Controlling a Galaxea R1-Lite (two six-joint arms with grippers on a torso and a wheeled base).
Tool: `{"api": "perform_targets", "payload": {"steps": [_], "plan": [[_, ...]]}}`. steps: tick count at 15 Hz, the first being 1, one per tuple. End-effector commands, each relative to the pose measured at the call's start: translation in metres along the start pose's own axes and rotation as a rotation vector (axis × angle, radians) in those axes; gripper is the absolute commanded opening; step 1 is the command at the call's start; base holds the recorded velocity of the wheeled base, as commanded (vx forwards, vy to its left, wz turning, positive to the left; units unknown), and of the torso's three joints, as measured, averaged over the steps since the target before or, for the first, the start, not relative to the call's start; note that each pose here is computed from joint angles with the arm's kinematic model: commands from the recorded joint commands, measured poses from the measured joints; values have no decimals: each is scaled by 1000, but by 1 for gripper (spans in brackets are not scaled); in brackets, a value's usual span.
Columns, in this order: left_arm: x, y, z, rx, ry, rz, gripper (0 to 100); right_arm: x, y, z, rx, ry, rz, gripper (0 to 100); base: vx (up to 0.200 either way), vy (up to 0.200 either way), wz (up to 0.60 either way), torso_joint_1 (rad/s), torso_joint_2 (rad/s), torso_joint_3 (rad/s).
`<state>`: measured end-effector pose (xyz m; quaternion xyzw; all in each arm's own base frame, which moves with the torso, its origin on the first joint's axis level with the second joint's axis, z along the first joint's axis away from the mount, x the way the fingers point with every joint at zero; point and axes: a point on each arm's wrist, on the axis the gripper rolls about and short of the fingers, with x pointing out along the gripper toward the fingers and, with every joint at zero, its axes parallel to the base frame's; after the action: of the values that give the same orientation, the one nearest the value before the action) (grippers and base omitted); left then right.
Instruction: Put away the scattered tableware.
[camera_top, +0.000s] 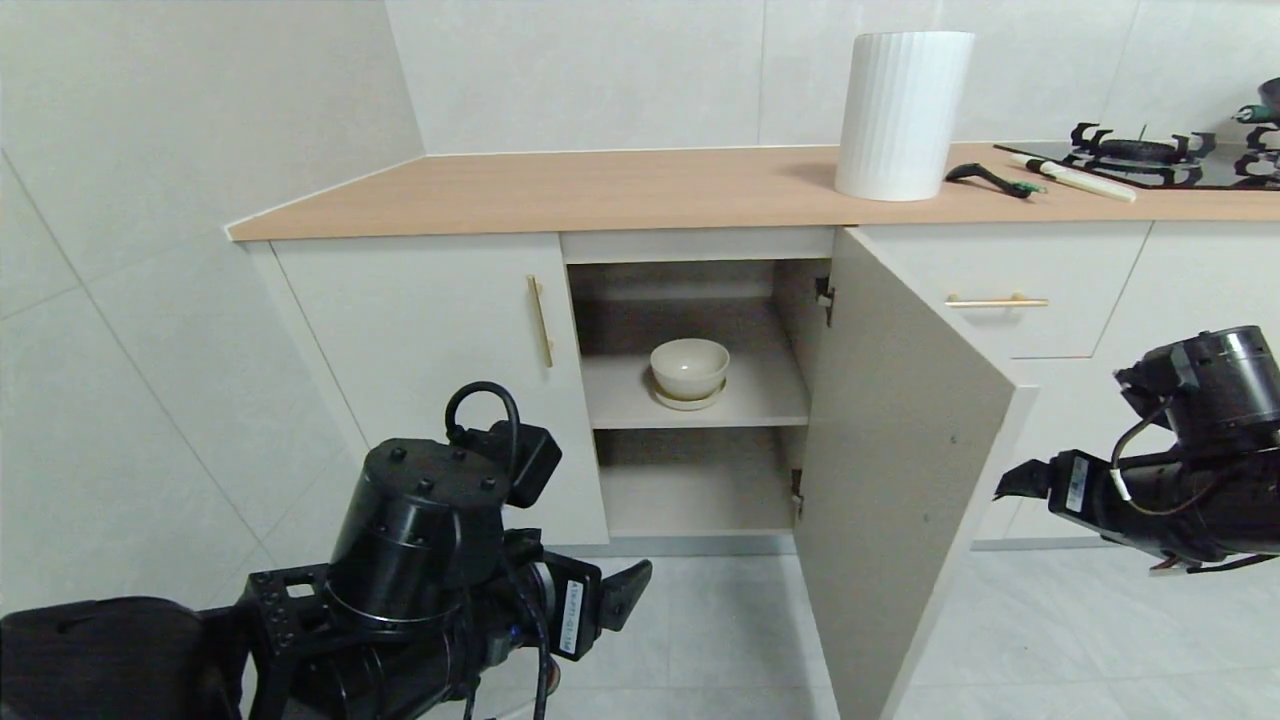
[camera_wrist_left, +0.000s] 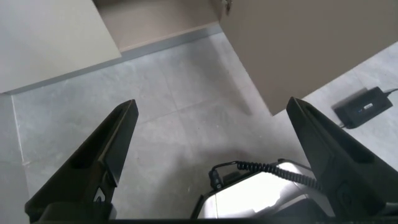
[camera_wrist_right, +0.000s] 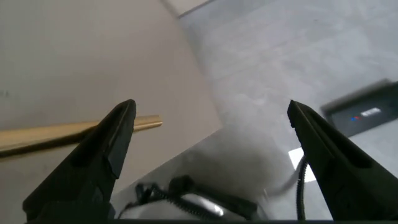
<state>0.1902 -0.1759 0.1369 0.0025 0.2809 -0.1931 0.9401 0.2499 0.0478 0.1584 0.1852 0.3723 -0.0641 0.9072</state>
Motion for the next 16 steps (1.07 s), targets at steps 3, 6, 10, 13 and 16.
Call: {"api": "perform_targets", "payload": {"steps": [3,6,10,13,16], "plan": [[0,0,0,0,-2,2,100,-2,41,-17,-112,37,140,100,0,0,0,0,0,0],[-6,1,3,16,-20,-5,100,5,74,-28,-185,56,266,100,0,0,0,0,0,0],[-15,2,9,15,-54,-14,100,33,99,-28,-209,87,287,100,0,0,0,0,0,0],[-16,2,9,15,-58,-15,100,47,113,-19,-206,73,301,100,0,0,0,0,0,0],[-15,3,9,15,-57,-13,100,64,124,-16,-202,62,311,100,0,0,0,0,0,0]]}}
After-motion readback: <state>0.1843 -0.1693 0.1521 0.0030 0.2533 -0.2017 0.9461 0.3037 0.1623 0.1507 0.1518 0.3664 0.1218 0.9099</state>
